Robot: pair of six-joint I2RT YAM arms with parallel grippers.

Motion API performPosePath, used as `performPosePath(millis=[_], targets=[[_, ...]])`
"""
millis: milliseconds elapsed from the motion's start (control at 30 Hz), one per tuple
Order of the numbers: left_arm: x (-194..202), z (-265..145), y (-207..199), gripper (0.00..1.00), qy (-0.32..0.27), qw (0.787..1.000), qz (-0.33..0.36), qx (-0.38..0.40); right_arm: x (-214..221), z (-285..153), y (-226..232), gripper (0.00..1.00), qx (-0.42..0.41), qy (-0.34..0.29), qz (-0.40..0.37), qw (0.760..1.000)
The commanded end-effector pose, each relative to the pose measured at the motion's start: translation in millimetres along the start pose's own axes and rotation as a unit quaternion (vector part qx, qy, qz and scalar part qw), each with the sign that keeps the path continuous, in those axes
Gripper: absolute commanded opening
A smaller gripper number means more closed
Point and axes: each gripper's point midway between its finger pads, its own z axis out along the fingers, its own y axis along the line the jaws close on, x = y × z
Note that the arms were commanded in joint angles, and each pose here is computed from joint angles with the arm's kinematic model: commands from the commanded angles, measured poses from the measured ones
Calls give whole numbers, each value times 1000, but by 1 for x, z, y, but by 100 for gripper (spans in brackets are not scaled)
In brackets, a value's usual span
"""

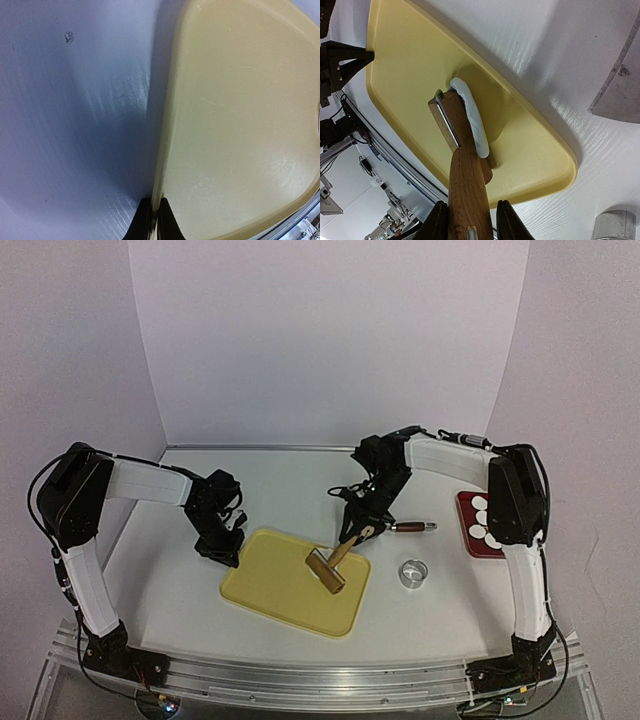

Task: Roll out the dumpling wrappers from the dough

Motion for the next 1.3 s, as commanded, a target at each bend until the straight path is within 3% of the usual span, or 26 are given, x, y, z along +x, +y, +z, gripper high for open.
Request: performPosePath(millis=[0, 1000, 1133, 1267], targets=[[-12, 15, 9, 0, -17, 999, -30, -27, 44, 68, -133, 0, 276, 113, 45, 954], [-16, 16, 8, 0, -19, 999, -32, -27, 40, 67, -130, 0, 279, 108, 34, 954], [-13, 12, 9, 0, -18, 998, -54, -29, 33, 56, -87, 0, 210, 86, -12, 974], [-3, 1, 9, 0, -24, 993, -111, -25, 35, 32, 7, 0, 44, 64, -91, 993]])
